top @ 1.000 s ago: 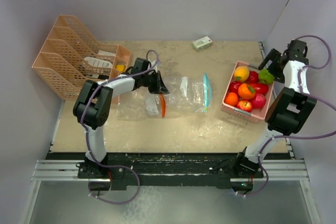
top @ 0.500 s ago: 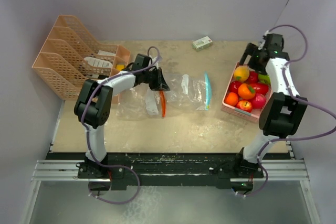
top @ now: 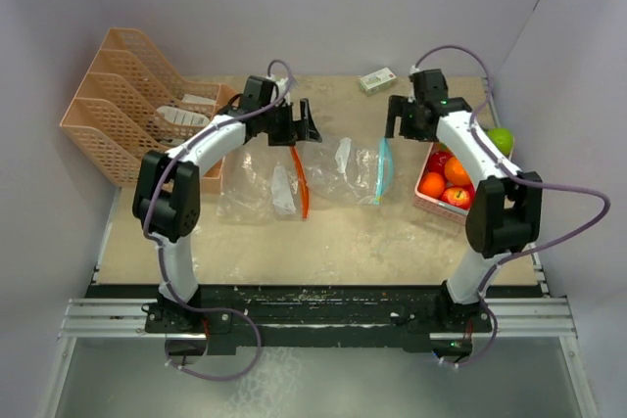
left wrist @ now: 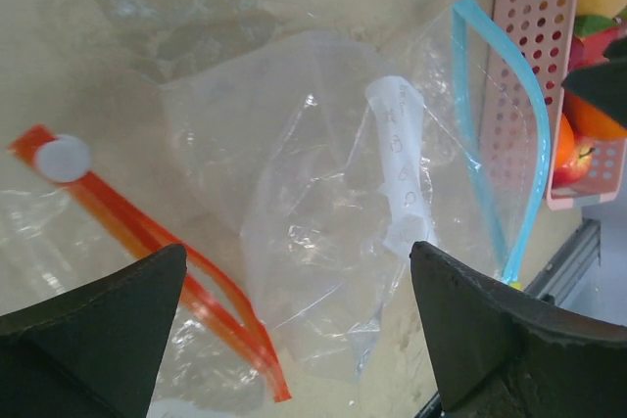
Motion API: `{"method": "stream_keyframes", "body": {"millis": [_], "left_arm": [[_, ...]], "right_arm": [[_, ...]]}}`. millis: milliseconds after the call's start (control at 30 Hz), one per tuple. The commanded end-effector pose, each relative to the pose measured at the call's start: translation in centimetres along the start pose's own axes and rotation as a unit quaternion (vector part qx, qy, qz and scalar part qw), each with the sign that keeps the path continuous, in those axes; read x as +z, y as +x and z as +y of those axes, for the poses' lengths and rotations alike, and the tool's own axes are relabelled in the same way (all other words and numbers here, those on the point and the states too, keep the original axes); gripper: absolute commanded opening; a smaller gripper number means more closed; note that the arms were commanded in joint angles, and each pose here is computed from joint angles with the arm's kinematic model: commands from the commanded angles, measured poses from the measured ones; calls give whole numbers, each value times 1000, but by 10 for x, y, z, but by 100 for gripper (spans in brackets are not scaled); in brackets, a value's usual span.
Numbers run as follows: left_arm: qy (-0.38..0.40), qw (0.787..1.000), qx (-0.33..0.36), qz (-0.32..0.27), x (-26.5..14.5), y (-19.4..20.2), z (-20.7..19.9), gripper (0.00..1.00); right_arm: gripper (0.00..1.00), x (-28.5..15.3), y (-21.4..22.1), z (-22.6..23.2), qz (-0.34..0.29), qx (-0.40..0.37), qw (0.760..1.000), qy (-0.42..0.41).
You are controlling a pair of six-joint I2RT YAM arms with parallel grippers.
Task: Open the zip-top bag and remove the fake food
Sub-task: Place the zipper food storage bag at the center of the board, then reset both arms
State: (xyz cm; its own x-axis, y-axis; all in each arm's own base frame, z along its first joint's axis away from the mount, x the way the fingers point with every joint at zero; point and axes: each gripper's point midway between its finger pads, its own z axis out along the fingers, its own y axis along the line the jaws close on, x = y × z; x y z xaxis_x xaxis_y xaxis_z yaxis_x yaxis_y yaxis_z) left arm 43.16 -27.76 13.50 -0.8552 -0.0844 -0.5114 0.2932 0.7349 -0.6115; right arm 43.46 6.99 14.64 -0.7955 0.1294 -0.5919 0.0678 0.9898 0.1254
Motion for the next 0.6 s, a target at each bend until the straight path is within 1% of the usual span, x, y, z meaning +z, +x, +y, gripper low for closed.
{"method": "stream_keyframes", "body": {"millis": [0,67,167,200,233,267,333,433,533,567], "left_arm": [[-29,995,43,-91,-56,-56,-11,99],[-47,991,46,-119,-76,-70,-7,99],[-67,982,49,-168,-115,-92,-5,99],[-76,978,48,-186,-131,-99,-4,99],[-86,974,48,-203,-144,-105,-2,99],[-96,969,51,-221,-159,-110,-1,99],[-126,958,52,-252,-187,-117,5,99],[-173,943,53,-280,-220,-116,15,99],[-213,933,56,-286,-240,-105,27,99],[-221,932,58,-280,-242,-99,31,99]], "right_arm": [[88,-61,-44,20,-118,-91,985,93],[86,-80,-52,24,-158,-95,978,98],[83,-107,-59,18,-218,-74,969,93],[85,-114,-61,17,-241,-64,964,88],[97,-127,-61,13,-267,-48,959,86],[100,-131,-58,12,-284,-23,955,77],[100,-129,-44,7,-286,-9,956,71],[100,-125,-25,1,-261,-11,962,78],[100,-118,-5,1,-227,7,971,71],[100,-116,0,0,-222,8,972,71]]}}
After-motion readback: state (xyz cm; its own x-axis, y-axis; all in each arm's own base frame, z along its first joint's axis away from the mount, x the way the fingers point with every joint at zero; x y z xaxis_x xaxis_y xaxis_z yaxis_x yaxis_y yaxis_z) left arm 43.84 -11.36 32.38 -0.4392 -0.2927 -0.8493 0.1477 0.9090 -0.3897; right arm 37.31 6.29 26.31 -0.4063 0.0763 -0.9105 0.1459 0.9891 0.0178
